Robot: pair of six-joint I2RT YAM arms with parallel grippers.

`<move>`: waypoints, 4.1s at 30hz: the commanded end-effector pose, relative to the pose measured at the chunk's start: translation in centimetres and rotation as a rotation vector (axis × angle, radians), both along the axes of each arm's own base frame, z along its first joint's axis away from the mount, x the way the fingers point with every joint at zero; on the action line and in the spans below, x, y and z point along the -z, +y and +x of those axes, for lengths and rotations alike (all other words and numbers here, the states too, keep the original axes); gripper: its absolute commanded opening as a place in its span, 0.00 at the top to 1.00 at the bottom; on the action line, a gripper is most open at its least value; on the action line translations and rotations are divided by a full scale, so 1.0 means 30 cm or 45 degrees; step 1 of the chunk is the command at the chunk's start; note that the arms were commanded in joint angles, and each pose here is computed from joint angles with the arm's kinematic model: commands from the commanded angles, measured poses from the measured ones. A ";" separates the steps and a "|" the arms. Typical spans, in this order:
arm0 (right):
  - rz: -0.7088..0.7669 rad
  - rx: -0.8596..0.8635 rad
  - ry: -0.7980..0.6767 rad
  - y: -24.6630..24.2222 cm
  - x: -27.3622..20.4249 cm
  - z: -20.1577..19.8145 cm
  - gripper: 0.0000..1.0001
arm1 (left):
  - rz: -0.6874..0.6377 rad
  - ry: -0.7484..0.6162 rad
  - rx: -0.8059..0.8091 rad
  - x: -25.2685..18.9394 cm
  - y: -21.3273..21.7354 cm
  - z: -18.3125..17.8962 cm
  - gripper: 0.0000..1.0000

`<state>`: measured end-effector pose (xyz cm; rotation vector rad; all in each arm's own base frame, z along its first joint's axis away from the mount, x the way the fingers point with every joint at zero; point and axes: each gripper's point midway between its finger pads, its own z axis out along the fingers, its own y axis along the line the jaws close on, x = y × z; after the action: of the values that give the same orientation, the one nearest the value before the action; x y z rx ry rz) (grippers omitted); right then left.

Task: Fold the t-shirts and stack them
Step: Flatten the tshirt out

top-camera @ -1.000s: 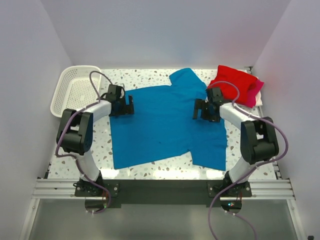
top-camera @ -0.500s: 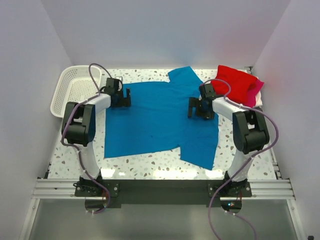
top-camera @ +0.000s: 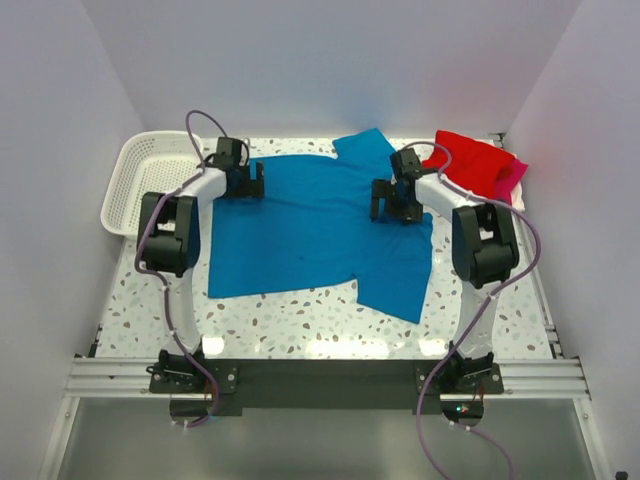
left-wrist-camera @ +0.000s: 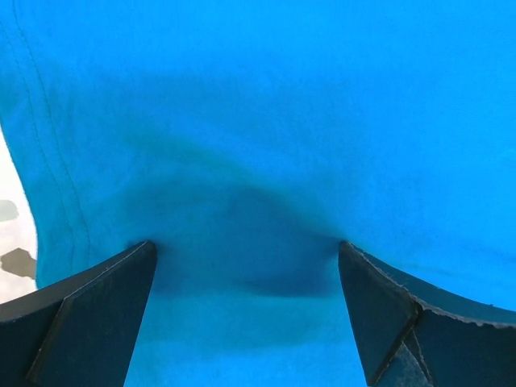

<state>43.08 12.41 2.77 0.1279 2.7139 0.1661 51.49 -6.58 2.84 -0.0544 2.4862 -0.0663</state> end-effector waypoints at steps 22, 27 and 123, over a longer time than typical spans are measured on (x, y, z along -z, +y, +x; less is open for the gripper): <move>0.116 -0.140 -0.068 0.130 -0.193 -0.220 0.02 | -0.119 0.205 0.064 -0.036 -0.090 -0.521 0.00; 0.098 -0.135 0.001 0.134 -0.104 -0.259 0.02 | -0.127 0.235 0.061 0.004 -0.095 -0.533 0.00; 0.023 0.154 0.189 -0.083 -0.043 -0.740 0.03 | -0.065 0.188 -0.663 0.069 0.214 -0.797 1.00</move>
<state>21.42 9.95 4.03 0.2486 2.8477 0.1413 28.70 0.07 1.45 -0.7496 2.4968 0.1174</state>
